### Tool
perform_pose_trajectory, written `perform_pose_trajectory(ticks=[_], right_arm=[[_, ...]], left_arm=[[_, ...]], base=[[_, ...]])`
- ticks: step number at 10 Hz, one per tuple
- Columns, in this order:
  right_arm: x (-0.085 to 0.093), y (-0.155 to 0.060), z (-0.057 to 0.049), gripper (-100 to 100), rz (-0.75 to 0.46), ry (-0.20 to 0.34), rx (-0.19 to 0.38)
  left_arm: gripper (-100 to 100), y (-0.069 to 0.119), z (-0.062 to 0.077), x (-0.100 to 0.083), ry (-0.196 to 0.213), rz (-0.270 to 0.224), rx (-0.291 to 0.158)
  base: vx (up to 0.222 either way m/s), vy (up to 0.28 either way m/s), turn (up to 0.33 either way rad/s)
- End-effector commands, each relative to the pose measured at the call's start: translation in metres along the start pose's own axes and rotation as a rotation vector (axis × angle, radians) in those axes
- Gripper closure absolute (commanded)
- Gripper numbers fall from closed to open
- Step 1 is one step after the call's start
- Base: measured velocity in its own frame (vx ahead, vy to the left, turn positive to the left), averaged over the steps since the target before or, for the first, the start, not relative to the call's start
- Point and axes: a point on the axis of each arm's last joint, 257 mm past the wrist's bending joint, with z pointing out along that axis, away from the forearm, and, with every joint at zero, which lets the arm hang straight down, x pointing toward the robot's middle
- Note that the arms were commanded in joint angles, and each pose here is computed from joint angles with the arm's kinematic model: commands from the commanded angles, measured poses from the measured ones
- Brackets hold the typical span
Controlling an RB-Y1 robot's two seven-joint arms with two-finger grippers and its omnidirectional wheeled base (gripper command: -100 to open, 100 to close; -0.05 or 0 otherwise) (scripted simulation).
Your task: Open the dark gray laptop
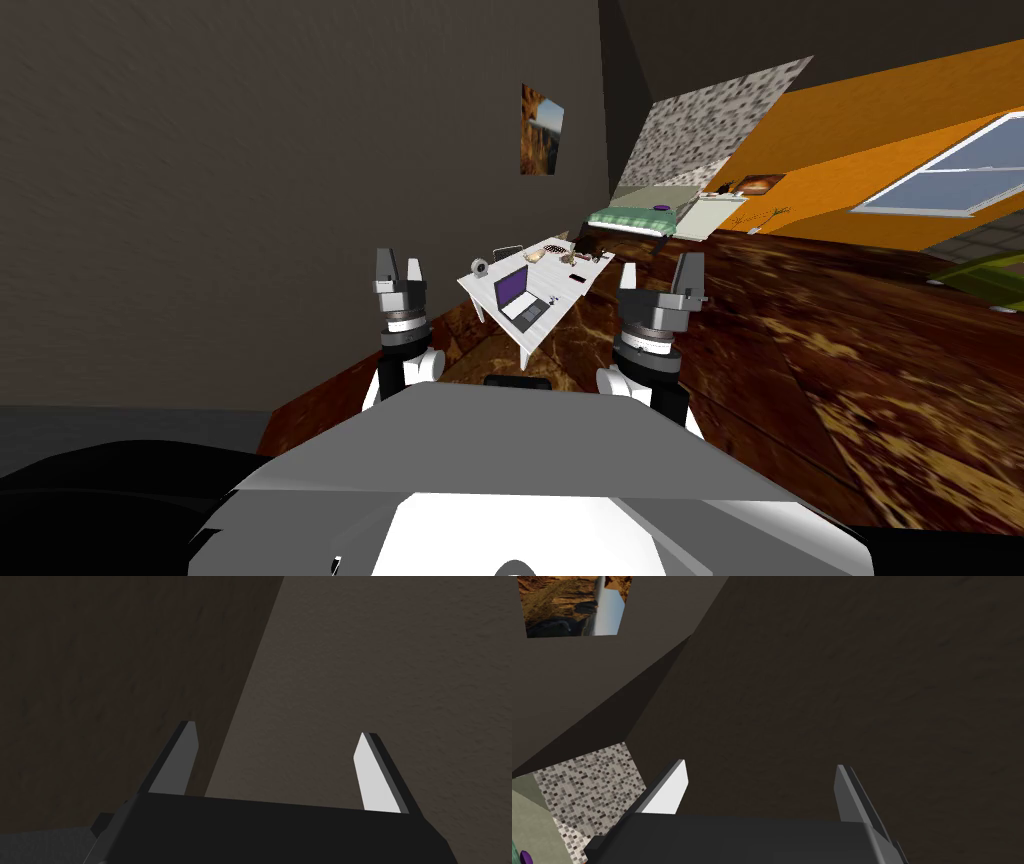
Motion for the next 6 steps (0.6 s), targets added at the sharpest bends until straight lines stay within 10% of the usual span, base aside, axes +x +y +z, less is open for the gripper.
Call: perform_pose_trajectory(ticks=[1,6], right_arm=[[0.0,0.0,0.0,0,0.0,0.0,0.0],[0.0,0.0001,0.0,0,0.0,0.0,0.0]], left_arm=[[0,0.0,0.0,0.0,0.0,0.0,0.0],[0,-0.0001,0.0,0.0,0.0,0.0,0.0]], base=[[0.0,0.0,0.0],[0.0,0.0,0.0]])
